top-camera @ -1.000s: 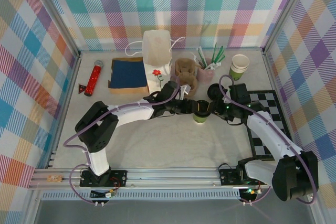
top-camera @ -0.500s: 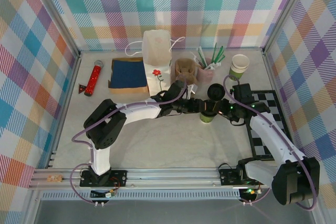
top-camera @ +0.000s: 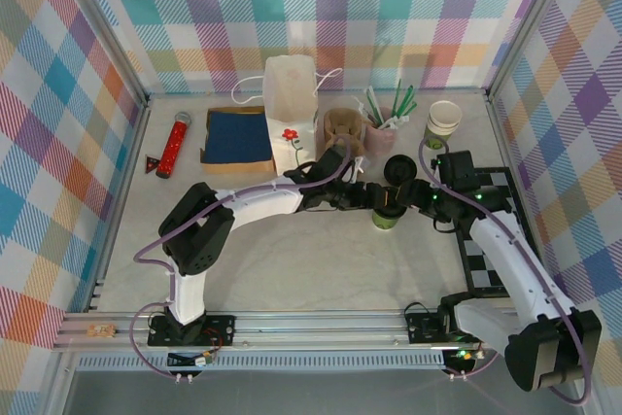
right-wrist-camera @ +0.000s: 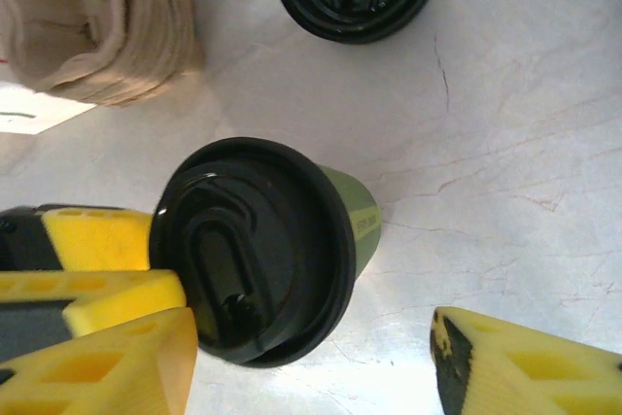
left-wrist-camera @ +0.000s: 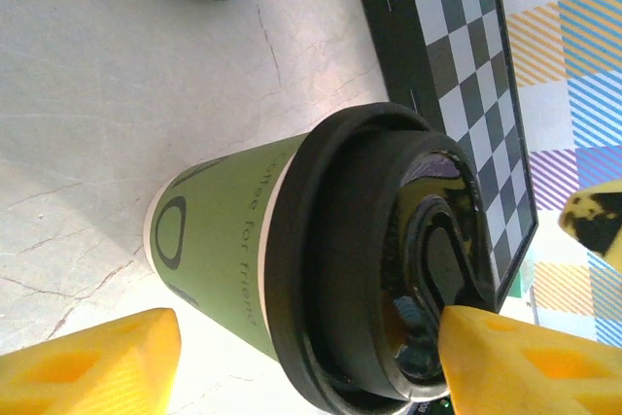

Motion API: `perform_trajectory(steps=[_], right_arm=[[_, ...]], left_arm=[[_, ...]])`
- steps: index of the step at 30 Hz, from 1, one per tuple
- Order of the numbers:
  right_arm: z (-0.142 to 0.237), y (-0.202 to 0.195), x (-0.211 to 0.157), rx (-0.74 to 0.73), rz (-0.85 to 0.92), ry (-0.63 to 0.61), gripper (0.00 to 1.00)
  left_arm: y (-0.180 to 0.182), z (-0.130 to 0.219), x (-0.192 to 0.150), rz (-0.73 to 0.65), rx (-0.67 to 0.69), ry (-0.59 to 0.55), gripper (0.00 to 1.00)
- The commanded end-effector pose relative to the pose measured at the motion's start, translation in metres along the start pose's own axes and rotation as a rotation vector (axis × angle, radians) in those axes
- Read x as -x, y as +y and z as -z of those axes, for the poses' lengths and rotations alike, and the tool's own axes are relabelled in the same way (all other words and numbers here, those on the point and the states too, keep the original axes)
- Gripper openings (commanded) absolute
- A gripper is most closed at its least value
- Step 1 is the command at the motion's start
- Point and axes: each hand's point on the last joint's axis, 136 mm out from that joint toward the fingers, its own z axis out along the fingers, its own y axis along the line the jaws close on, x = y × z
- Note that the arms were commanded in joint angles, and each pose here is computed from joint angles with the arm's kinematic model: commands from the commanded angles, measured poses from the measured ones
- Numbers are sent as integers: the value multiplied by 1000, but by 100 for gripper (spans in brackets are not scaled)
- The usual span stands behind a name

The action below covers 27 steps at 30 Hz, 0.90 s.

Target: Pack the takeout coffee

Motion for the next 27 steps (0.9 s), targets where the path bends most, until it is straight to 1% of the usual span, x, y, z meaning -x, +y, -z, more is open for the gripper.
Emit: perform_trajectory(steps=[1,5,7,10,13,17,19,21,22,24,27], right_arm=[[17,10,9,30,85,-32,67],[35,20,19,58,159,-78,68],[42,29,23,85,209,-94,68],[52,41,31,119,283,-109,68],[59,57,38,144,386,-113,67],[61,87,40,122,595,-111,66],[56,104,39,102,709,-104,66],[46,120,33,102,824,-67,65],[41,128,31,110,899,-56,65],[29,147,20,171,1035,-41,64],[13,165,15,247,1131,-35,65]], left_arm=[[-13,17,13,-29,12,-17,74],[-27,42,33,-48,-6,-68,78],[-35,55,41,-54,-23,-88,84],[-42,80,52,-58,-46,-125,85],[-36,113,61,-39,-54,-181,85],[2,165,67,28,-22,-298,84],[25,188,63,77,-3,-352,84],[50,208,53,129,29,-387,84],[57,216,48,141,44,-402,84],[75,229,34,170,85,-426,84],[92,247,14,200,122,-463,84]])
